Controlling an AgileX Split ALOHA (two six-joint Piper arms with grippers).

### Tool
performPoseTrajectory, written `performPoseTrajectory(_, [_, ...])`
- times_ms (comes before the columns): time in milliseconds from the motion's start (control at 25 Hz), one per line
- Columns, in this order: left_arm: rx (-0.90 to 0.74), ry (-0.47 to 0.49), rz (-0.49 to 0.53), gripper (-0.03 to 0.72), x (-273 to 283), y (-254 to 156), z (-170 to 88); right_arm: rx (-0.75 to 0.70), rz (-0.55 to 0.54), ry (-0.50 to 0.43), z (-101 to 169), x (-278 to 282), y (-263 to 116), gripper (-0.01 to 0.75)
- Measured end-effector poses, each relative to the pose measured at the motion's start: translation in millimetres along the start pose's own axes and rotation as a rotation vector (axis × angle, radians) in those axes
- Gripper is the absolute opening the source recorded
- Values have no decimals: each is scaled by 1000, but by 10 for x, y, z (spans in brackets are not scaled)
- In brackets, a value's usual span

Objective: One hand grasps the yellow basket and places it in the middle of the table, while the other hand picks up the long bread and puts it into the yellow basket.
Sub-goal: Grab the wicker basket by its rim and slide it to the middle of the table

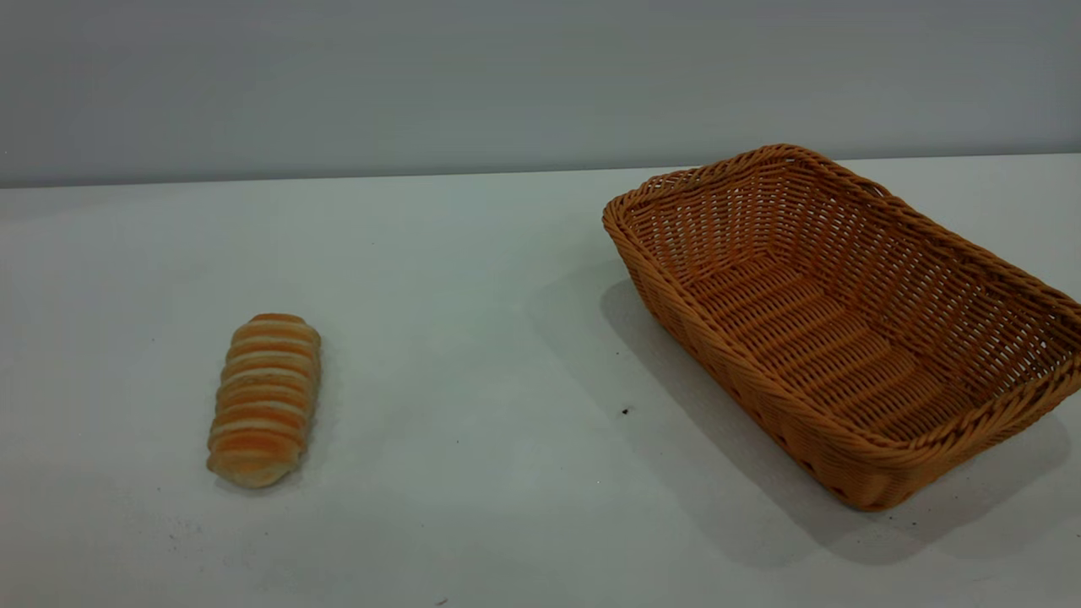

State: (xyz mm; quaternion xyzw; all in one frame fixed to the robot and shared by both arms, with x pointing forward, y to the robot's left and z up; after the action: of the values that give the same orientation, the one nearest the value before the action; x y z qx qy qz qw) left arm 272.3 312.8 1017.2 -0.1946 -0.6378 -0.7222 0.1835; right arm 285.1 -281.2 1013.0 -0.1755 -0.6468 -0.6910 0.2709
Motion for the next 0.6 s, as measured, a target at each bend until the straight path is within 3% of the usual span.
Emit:
performPoseTrajectory(240, [-22, -36, -4, 571, -6, 6, -14, 27, 9, 73, 51, 9, -11, 586])
performPoseTrajectory(600, [-22, -86, -103, 571, -303, 570, -107, -153, 18, 112, 84, -163, 221, 544])
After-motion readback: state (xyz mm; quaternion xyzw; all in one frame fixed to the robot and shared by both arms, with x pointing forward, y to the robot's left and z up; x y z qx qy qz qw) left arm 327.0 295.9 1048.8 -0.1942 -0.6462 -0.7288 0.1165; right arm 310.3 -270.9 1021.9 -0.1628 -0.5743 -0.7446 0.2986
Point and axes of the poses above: a point on each arm's last joint axis where the gripper is mounted, x pointing back along that axis away from the gripper, z along the wrist's bending axis when the last joint is at zero, y = z × x, the point moved 5 cm from there along -x, pointing out along that axis toward the gripper, and after that the axes turned 8 degrees about -x, right-handed, at the moved point
